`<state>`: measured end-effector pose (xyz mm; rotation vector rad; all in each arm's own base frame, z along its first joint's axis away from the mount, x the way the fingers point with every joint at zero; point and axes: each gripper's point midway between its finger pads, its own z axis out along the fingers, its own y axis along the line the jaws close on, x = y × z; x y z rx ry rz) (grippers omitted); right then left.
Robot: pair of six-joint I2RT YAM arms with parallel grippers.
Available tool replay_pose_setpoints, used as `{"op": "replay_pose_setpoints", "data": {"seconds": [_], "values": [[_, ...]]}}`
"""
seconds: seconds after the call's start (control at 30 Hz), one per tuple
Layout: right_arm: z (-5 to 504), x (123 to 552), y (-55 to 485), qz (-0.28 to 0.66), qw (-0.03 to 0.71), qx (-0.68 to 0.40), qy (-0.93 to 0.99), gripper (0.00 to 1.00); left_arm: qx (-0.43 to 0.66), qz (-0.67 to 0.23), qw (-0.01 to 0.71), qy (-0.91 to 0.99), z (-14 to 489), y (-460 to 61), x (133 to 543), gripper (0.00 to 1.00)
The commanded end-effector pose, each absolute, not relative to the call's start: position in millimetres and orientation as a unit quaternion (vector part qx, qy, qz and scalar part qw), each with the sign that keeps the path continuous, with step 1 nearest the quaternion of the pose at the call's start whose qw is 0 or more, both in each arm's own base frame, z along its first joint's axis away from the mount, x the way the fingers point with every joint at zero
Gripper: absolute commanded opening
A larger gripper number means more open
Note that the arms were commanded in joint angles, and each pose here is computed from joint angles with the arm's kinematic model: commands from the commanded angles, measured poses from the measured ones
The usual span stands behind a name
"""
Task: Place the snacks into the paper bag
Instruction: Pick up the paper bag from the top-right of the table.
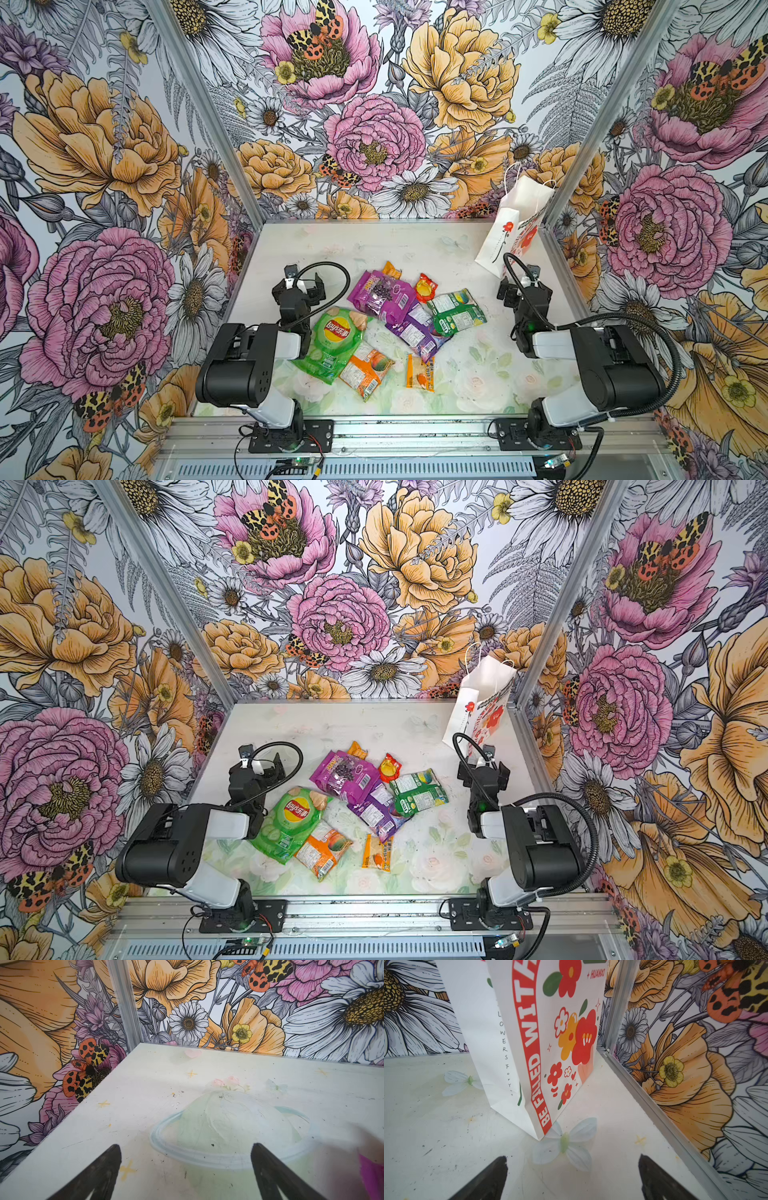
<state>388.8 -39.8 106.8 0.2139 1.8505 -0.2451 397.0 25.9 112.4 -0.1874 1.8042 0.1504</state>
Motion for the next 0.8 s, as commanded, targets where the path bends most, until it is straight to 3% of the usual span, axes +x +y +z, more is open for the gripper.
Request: {"op": "replay_pose_setpoints", "data": {"seconds": [0.0,0.77], "values": [[114.7,394.9,-35.9,-0.101,0.603,0.083,0.787,1.00,-0.081,0.072,0.626,0.772,120.9,26.0,398.4,0.99],[114.5,395.9,-36.4,-0.095,0.602,0.082,0.789,1.00,-0.095,0.065,0.623,0.774,119.6,33.8,398.5,0.99]]}}
